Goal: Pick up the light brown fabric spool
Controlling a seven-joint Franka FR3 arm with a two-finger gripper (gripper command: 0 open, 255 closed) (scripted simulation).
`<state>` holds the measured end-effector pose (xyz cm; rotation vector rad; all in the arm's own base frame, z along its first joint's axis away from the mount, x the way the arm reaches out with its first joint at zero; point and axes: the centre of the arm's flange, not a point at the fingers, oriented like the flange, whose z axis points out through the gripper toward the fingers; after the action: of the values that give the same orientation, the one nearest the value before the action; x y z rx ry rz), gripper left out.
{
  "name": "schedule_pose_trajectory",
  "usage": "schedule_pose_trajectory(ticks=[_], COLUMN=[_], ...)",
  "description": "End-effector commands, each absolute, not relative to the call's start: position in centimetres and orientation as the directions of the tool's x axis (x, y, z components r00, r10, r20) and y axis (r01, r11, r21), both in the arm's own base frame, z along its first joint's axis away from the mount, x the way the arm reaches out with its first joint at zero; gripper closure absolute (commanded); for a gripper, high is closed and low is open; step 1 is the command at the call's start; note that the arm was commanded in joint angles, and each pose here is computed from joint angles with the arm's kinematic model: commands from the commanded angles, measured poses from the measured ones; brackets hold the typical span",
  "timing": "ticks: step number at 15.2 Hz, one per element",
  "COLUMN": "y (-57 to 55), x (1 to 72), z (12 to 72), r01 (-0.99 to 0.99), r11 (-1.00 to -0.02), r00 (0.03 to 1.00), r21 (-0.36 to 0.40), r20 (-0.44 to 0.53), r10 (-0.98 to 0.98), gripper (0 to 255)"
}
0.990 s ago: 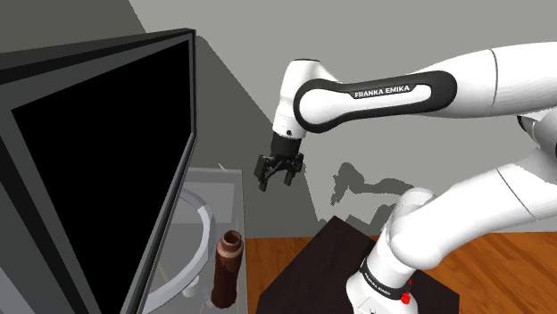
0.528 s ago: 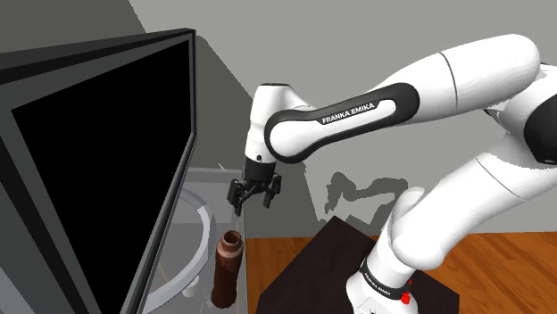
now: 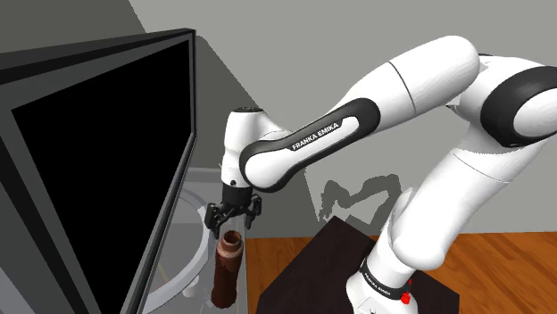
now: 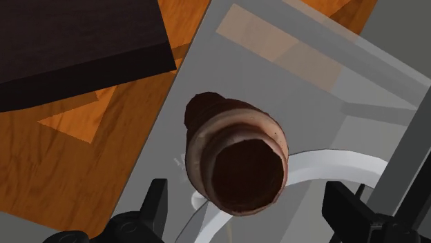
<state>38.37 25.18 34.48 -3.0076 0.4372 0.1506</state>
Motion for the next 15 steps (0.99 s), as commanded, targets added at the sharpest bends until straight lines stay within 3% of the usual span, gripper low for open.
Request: schedule_pose_trajectory(ticks=[1,6,7,15], y=[25.2,25.2,25.2,25.3], x=[38.4,38.4,38.4,38.4], z=[33.4,31.5,31.5,31.6], r01=[-0.289,-0.289,-0.289,-0.289], r11=[-0.954,-0.954,-0.954,-0.954], r00=[0.954,0.954,0.954,0.954], r21=[-0.084,-0.084,-0.084,-0.083], r20=[-0.112,-0.112,-0.112,-0.112], r10=[-0.279,-0.279,-0.279,-0.279], gripper=[0,0,255,255])
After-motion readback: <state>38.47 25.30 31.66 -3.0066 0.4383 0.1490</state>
